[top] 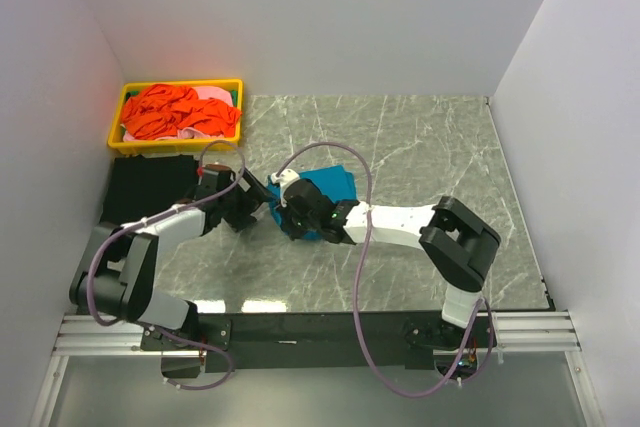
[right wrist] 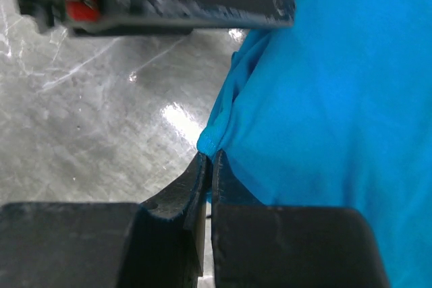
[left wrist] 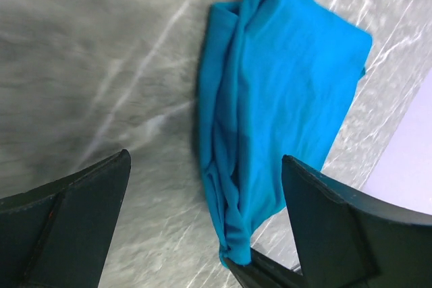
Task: Fold and stack the t-shirts
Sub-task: Neatly place the folded tshirt to the corner
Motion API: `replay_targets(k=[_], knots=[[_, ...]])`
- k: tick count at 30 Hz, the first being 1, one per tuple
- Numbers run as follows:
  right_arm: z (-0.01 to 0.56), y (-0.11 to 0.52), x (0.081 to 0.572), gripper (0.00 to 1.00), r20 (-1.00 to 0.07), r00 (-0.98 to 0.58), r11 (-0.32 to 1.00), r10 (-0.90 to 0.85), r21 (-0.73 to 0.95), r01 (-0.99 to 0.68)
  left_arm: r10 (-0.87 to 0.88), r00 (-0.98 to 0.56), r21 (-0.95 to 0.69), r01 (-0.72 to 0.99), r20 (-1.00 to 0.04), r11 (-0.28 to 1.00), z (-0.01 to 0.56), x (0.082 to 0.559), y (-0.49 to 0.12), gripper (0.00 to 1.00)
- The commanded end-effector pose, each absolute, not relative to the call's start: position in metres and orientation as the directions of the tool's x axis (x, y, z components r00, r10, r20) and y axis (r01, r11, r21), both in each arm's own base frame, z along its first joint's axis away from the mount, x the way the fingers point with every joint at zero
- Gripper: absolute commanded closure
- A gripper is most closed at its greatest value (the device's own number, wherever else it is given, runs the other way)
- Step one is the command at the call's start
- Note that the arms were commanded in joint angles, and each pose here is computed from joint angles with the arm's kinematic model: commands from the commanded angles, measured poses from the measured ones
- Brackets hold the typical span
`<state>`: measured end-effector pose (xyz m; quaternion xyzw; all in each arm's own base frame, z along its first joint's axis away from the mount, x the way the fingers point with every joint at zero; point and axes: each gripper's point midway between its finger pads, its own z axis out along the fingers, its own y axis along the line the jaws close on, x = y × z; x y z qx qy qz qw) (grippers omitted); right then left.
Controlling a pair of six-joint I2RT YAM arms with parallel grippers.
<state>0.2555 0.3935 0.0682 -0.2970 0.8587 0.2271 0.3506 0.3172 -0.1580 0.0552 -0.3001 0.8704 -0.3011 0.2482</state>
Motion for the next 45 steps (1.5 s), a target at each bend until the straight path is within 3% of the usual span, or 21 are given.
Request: replay_targets(k=[1,10,13,21,22,24,25,28,29,35,41,45], knots=[[0.11,0.4,0.264,1.0,-0.802,-0.552,0.697,-0.227,0.262,-0.667,-0.696,-0.677,-0.719,-0.357,-0.241,0.596,0.063,0.332,-0.177,0.01],[0.113,0.394,0.265,1.0,-0.805,-0.565,0.693,-0.184,0.301,-0.655,-0.711,-0.674,-0.687,-0.421,-0.201,0.593,0.038,0.333,-0.19,0.0],[0.113,0.393,0.265,1.0,-0.806,-0.565,0.692,-0.177,0.306,-0.654,-0.712,-0.675,-0.677,-0.433,-0.195,0.596,0.032,0.331,-0.194,0.05],[0.109,0.391,0.264,1.0,-0.8,-0.57,0.69,-0.185,0.308,-0.655,-0.693,-0.679,-0.659,-0.409,-0.241,0.631,0.027,0.335,-0.199,0.44],[0.108,0.391,0.264,1.0,-0.799,-0.571,0.688,-0.187,0.308,-0.657,-0.688,-0.682,-0.65,-0.409,-0.248,0.64,0.025,0.335,-0.197,0.57],[0.106,0.392,0.263,1.0,-0.796,-0.574,0.686,-0.191,0.31,-0.659,-0.672,-0.685,-0.644,-0.385,-0.28,0.661,0.027,0.339,-0.196,0.7],[0.105,0.391,0.263,0.99,-0.795,-0.575,0.687,-0.191,0.31,-0.657,-0.664,-0.688,-0.633,-0.382,-0.291,0.674,0.026,0.34,-0.195,0.83],[0.103,0.394,0.26,0.86,-0.789,-0.58,0.677,-0.205,0.314,-0.666,-0.614,-0.7,-0.588,-0.339,-0.365,0.735,0.029,0.349,-0.19,0.99],[0.102,0.392,0.26,0.73,-0.784,-0.584,0.681,-0.209,0.312,-0.663,-0.599,-0.707,-0.571,-0.332,-0.377,0.751,0.031,0.353,-0.189,0.99],[0.104,0.381,0.259,0.4,-0.785,-0.594,0.711,-0.176,0.316,-0.628,-0.413,-0.757,-0.371,-0.241,-0.506,0.897,0.035,0.362,-0.167,0.99],[0.113,0.355,0.268,0.24,-0.814,-0.572,0.763,-0.095,0.31,-0.567,-0.152,-0.738,-0.042,-0.165,-0.657,0.985,0.068,0.375,-0.116,0.99],[0.102,0.327,0.275,0.18,-0.822,-0.569,0.808,-0.014,0.326,-0.491,-0.042,-0.715,0.153,-0.207,-0.698,0.966,0.097,0.38,-0.076,0.99]])
